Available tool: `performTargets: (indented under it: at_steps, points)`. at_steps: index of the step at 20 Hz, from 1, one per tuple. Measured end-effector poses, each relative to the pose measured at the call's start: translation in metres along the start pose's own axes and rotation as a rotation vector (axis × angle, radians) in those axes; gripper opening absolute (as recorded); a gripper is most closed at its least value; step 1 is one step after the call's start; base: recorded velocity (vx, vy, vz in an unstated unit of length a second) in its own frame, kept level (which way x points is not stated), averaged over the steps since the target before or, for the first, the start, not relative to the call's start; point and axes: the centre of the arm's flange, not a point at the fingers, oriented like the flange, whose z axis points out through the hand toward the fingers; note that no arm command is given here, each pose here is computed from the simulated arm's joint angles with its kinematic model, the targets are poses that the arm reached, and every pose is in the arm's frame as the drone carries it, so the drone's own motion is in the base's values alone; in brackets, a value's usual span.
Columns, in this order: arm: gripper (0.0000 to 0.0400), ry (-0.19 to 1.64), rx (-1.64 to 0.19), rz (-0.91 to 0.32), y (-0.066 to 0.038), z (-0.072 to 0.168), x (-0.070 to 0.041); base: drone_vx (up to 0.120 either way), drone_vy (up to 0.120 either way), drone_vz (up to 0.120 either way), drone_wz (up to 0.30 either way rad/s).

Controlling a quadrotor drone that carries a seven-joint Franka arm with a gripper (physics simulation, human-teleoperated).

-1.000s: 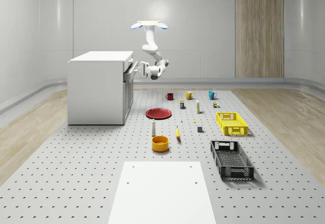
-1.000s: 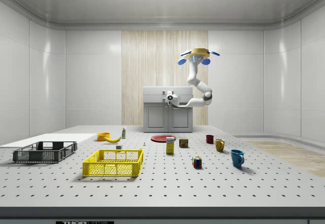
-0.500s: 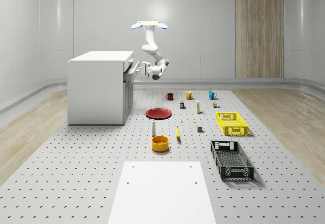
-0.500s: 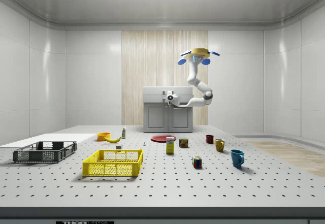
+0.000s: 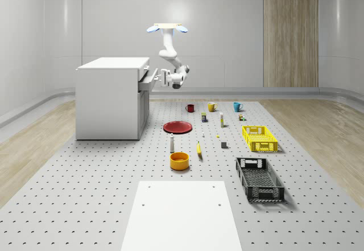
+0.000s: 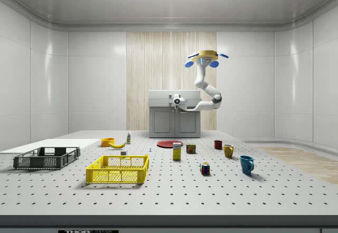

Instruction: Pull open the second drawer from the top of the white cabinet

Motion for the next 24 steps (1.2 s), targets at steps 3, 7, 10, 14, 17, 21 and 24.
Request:
performTargets:
  at_steps: [3, 7, 10, 14, 17, 21, 24]
  points:
    - [0.0123, -0.001, 0.000, -0.010, 0.001, -0.006, 0.002, 0.000, 0.000, 0.000, 0.000]
    - [0.0123, 0.000, 0.000, 0.008, 0.000, -0.018, -0.001, 0.000, 0.000, 0.000, 0.000]
    - [0.0128, 0.002, -0.002, 0.014, 0.000, -0.030, -0.001, 0.000, 0.000, 0.000, 0.000]
    - [0.0135, 0.003, -0.004, 0.019, -0.001, -0.042, -0.002, 0.000, 0.000, 0.000, 0.000]
    - [0.0136, 0.004, -0.004, 0.014, -0.001, -0.046, -0.002, 0.000, 0.000, 0.000, 0.000]
    - [0.0137, 0.004, -0.004, 0.014, -0.001, -0.049, -0.002, 0.000, 0.000, 0.000, 0.000]
    - [0.0137, 0.005, -0.004, 0.014, -0.001, -0.050, -0.002, 0.000, 0.000, 0.000, 0.000]
